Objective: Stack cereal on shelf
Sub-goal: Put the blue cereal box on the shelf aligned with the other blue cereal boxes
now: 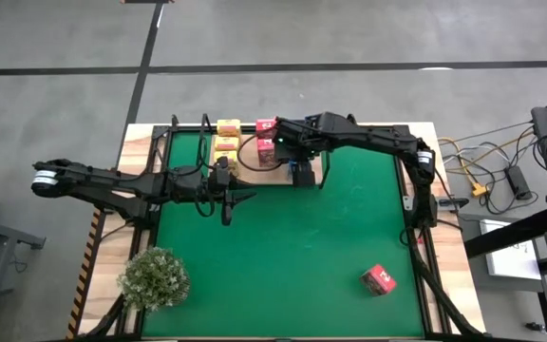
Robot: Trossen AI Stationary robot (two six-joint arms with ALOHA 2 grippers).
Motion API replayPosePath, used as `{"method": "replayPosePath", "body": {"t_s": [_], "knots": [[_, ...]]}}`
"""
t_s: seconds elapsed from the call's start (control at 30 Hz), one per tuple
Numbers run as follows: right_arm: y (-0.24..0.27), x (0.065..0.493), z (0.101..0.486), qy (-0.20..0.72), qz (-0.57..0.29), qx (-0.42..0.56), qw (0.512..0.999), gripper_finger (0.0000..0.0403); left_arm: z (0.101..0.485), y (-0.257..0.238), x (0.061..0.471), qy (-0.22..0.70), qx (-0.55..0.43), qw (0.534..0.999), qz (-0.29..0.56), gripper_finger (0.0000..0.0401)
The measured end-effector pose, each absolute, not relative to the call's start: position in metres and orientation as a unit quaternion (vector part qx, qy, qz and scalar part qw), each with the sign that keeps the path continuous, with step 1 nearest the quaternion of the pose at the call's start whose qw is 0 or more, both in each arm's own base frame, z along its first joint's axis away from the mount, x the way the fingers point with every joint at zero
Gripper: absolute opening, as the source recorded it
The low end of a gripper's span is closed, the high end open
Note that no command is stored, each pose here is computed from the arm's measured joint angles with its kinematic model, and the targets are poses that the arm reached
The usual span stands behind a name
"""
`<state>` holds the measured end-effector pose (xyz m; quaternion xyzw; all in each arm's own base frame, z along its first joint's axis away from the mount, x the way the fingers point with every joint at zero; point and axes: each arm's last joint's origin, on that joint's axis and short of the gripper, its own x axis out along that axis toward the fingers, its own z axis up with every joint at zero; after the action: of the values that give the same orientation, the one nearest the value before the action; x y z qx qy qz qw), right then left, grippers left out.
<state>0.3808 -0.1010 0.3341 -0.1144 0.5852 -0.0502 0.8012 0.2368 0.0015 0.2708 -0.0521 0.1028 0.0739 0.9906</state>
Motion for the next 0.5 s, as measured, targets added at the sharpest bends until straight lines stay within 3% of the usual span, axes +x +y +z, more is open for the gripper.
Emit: {"method": "replayPosePath", "body": {"t_s": [0.5], "knots": [[-0.097,0.381,0.361,0.547,-0.055,-0.123,0.826,0.0198,0.271,0.002,0.237,0.103,-0.05,0.991,0.074,0.0084]]}}
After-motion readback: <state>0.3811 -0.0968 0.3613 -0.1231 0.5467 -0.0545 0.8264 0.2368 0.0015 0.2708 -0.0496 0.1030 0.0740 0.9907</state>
